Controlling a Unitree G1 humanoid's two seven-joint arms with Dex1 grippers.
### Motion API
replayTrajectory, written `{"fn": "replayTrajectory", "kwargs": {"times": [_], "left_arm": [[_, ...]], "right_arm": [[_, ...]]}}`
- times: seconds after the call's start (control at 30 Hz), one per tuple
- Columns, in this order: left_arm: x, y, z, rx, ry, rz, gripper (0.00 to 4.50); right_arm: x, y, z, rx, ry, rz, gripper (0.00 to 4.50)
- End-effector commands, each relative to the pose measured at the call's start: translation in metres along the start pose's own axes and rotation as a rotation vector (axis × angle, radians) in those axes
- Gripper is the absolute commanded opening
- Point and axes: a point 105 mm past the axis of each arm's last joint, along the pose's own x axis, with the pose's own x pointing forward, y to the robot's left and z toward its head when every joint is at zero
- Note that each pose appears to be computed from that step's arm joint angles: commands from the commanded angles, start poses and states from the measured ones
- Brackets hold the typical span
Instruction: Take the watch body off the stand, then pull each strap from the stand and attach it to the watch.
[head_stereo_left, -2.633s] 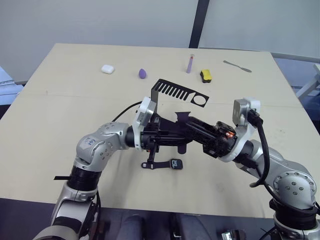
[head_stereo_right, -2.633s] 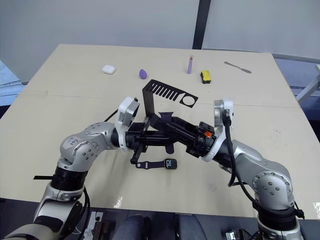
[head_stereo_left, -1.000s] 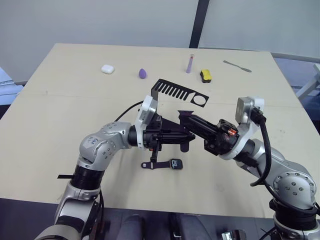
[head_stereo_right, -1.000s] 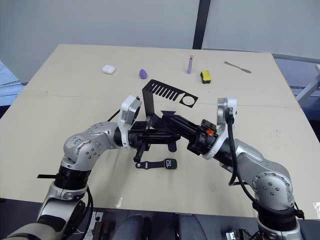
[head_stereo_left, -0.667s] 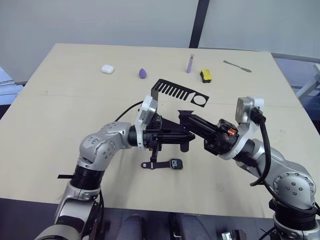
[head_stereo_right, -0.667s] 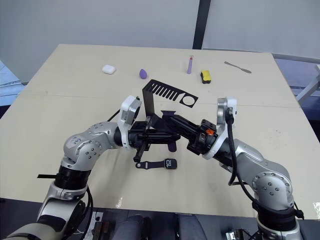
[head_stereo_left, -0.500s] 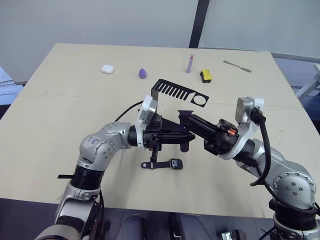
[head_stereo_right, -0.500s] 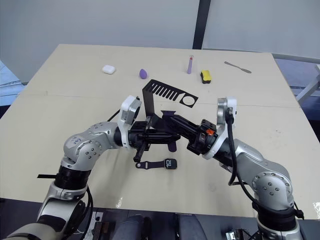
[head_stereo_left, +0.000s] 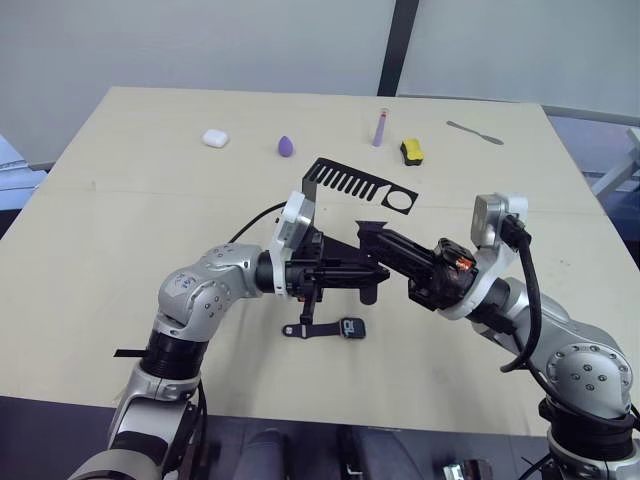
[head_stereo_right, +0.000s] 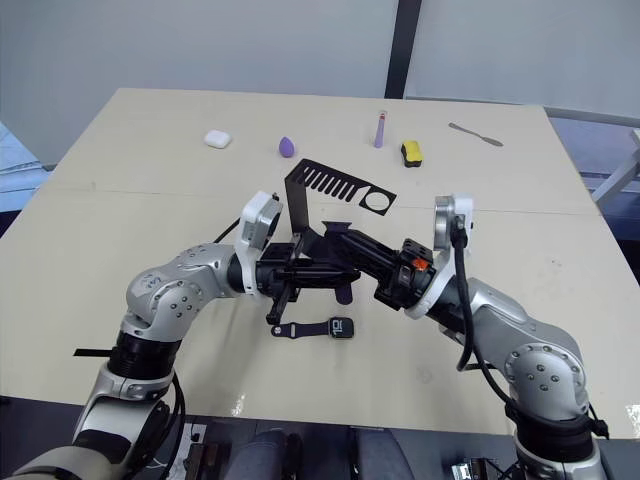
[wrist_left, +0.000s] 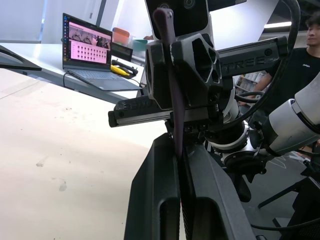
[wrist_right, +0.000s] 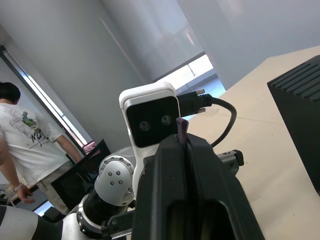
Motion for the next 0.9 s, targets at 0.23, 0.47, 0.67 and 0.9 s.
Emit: {"fn": "replayTrajectory", "kwargs": {"times": [0.23,0.47,0.67,0.9], "left_arm": [[0.0011,-0.0049,0.0099,0.054,-0.020,-0.018,0.00],[0.0021,-0.0048,0.0099,0.054,-0.019,-0.019,0.00],[0.0018,-0.0043,0.0103,0.054,-0.016,-0.018,0.00],[0.0021,-0.0041,0.0100,0.054,-0.015,-0.019,0.00]], "right_arm": [[-0.0038,0.0050,0.0108,-0.037,-0.027,0.006,2.39],[-0.0025,0.0055,0.0114,-0.036,-0.035,0.011,2.39],[-0.0026,0.0053,0.0118,-0.032,-0.041,0.008,0.63],[-0.0032,0.0051,0.0121,-0.031,-0.042,0.005,0.16]]}}
